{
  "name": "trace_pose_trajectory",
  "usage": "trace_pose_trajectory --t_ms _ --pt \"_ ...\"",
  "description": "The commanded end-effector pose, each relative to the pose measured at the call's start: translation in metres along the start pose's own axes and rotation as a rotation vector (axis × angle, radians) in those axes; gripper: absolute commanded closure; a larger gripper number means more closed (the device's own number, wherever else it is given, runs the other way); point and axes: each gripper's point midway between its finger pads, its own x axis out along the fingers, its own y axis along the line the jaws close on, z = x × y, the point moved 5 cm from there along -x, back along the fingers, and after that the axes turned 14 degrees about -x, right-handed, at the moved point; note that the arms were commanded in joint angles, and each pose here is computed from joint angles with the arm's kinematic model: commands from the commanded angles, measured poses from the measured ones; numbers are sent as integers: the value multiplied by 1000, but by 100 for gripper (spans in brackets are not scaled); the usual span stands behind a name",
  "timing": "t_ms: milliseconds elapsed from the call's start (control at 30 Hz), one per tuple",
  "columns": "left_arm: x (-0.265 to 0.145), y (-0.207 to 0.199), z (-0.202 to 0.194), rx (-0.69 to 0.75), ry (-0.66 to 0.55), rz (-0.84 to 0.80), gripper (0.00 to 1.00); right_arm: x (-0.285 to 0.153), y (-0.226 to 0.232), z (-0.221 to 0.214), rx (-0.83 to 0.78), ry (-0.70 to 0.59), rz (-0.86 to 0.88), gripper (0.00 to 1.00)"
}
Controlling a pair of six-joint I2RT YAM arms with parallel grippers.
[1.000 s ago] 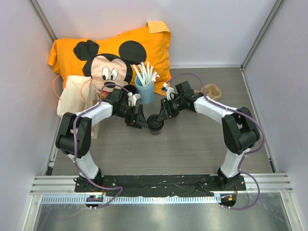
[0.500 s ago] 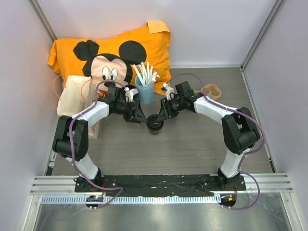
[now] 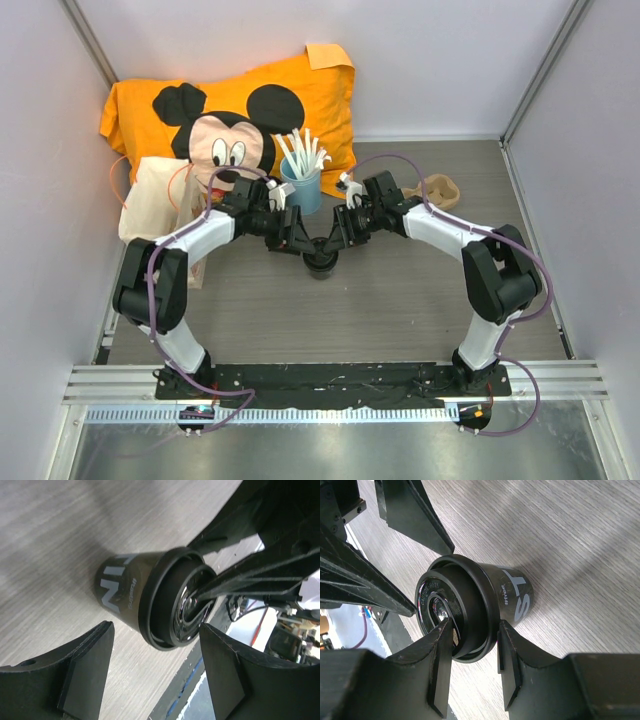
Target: Pack the takeout coffee
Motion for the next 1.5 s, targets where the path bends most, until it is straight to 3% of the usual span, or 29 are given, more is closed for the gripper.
trace_pose_trajectory --t_ms 0,433,767,933,1167,1467 --pt "5 -12 14 27 -40 10 27 2 -9 -12 5 25 -110 79" --pt "21 -4 2 45 11 109 30 -4 -3 -6 14 -27 -129 79" --pt "23 2 2 51 77 138 55 -8 1 0 -2 -43 -120 78" --pt "28 5 3 76 108 124 54 -15 3 6 -16 -60 -98 76" --pt "32 10 4 133 176 116 51 -23 13 16 -50 -73 19 55" --pt "38 9 13 163 231 89 50 -28 12 25 -48 -86 125 50"
